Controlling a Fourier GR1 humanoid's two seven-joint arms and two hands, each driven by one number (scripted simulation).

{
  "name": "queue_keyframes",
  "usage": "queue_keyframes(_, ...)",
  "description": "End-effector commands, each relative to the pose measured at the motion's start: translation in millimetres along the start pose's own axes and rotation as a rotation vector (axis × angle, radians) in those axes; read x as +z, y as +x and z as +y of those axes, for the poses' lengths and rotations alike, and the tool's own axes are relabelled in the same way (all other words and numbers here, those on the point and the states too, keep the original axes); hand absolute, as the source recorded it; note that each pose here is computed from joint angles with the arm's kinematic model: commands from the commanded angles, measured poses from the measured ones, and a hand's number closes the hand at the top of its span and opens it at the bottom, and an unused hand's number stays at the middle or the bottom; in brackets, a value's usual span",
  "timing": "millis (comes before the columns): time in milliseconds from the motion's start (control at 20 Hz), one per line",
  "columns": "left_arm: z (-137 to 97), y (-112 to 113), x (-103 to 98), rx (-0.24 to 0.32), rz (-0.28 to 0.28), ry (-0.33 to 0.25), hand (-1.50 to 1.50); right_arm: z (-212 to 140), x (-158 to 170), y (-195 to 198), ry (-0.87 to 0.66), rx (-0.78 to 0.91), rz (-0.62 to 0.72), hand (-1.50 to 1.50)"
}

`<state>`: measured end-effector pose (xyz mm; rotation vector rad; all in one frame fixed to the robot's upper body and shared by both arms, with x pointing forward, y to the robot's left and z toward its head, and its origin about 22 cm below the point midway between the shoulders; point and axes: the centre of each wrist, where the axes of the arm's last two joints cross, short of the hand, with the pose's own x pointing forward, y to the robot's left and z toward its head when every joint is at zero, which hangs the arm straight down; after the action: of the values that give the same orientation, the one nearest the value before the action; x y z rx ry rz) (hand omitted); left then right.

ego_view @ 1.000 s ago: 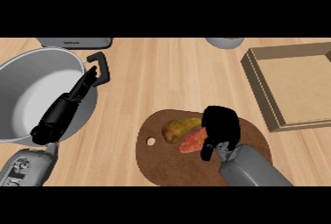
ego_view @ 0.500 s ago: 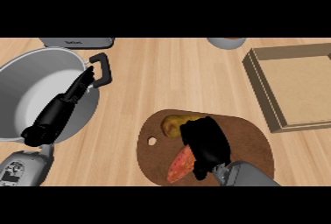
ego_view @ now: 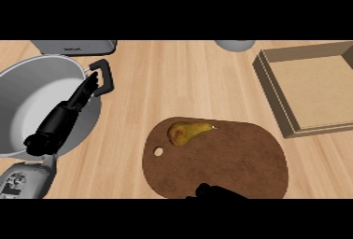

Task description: Pick the sweet potato from the cutting board and place it in the cardboard box

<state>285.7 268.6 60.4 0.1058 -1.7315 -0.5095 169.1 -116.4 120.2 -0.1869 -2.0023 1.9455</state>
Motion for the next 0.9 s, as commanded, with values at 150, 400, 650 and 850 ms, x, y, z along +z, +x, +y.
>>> queue_keyframes(150, 17, 0, 6, -0.021, 0.009, 0.038, 0.0, -56, 67, -11, -0.222, 0.006, -0.074, 1.5)
queue_keyframes(400, 21, -3, 12, -0.027, -0.003, 0.047, 0.0, -70, 106, -63, -0.37, -0.139, 0.185, 1.5)
queue_keyframes(650, 1, 4, 2, 0.015, -0.025, 0.003, 0.0, -105, 163, -126, -0.524, -0.197, 0.309, 1.5)
queue_keyframes(850, 12, 8, -6, -0.027, -0.044, -0.005, 0.0, -149, 222, -167, -0.545, -0.219, 0.399, 1.5)
